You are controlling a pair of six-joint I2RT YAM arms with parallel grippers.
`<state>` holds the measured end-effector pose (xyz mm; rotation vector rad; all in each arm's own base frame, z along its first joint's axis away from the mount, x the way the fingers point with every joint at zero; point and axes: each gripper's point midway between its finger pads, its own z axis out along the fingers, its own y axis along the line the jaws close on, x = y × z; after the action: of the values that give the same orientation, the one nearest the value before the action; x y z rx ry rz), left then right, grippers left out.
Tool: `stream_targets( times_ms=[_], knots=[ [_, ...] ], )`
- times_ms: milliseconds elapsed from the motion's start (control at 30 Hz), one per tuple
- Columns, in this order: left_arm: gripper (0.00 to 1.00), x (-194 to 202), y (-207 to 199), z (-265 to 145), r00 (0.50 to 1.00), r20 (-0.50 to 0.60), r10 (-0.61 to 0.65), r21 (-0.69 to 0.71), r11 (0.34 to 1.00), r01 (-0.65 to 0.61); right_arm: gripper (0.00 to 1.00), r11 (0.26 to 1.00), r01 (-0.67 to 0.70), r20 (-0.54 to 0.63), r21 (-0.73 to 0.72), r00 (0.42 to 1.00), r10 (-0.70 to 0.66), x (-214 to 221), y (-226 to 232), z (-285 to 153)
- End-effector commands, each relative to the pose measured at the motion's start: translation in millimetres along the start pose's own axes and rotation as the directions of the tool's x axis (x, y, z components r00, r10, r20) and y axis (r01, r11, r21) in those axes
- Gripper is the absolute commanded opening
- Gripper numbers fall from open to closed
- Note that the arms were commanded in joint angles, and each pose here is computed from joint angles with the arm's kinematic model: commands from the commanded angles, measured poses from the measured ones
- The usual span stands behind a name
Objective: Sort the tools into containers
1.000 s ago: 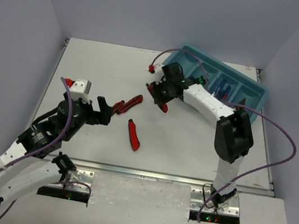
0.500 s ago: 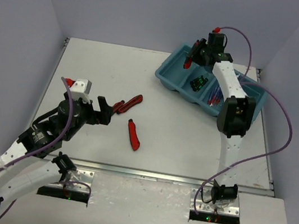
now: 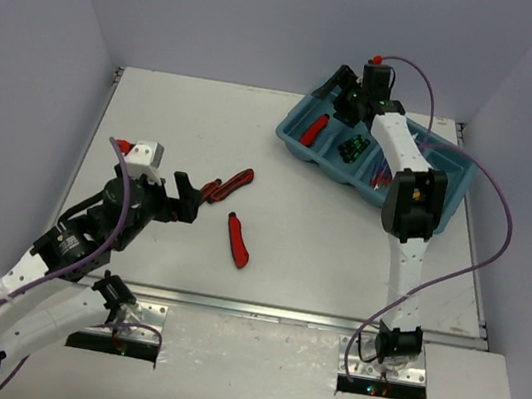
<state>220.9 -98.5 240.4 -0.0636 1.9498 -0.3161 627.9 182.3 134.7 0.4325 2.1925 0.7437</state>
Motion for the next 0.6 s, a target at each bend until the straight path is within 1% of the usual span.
stream_targets(
  times_ms=[0, 67, 100, 133, 233, 267, 367, 467, 567],
  knots=[
    [1.00, -13.2, -1.9, -1.1, 0.998, 0.053, -0.015, 0.012, 1.000, 0.015, 0.99, 0.960, 0.272, -0.001, -0.065, 0.962, -0.272, 8.2, 57.8, -69.9],
    [1.00, -15.5, 3.5, -2.5, 0.998, 0.066, -0.023, -0.013, 1.000, 0.024, 0.99, 0.918, 0.396, -0.062, -0.019, 0.916, -0.397, 47.0, 61.1, -90.1],
    [1.00, -18.2, 10.3, -4.4, 0.996, 0.082, -0.037, -0.044, 0.998, 0.040, 0.99, 0.878, 0.478, -0.088, 0.006, 0.875, -0.476, 75.7, 58.0, -101.3],
    [1.00, -20.0, 18.7, -6.1, 0.994, 0.095, -0.050, -0.084, 0.995, 0.058, 0.99, 0.856, 0.517, -0.107, 0.007, 0.851, -0.514, 103.6, 54.9, -110.4],
    [1.00, -28.3, 47.0, -12.9, 0.984, 0.151, -0.089, -0.216, 0.969, 0.120, 0.99, 0.848, 0.530, -0.172, -0.033, 0.832, -0.527, 183.7, 43.1, -131.7],
    [1.00, -29.2, 50.5, -14.1, 0.982, 0.161, -0.099, -0.230, 0.964, 0.135, 0.99, 0.836, 0.548, -0.205, -0.042, 0.814, -0.544, 216.6, 39.3, -140.3],
    [1.00, -31.0, 53.5, -16.1, 0.978, 0.177, -0.107, -0.233, 0.961, 0.148, 0.98, 0.796, 0.603, -0.260, -0.046, 0.762, -0.593, 280.4, 46.7, -155.9],
    [1.00, -30.5, 51.9, -15.4, 0.979, 0.174, -0.108, -0.224, 0.964, 0.146, 0.97, 0.747, 0.665, -0.286, -0.030, 0.710, -0.643, 326.4, 52.8, -166.9],
    [1.00, -29.5, 50.1, -14.2, 0.981, 0.166, -0.105, -0.217, 0.966, 0.140, 0.96, 0.718, 0.696, -0.311, 0.001, 0.683, -0.661, 356.7, 50.4, -169.8]
  ],
)
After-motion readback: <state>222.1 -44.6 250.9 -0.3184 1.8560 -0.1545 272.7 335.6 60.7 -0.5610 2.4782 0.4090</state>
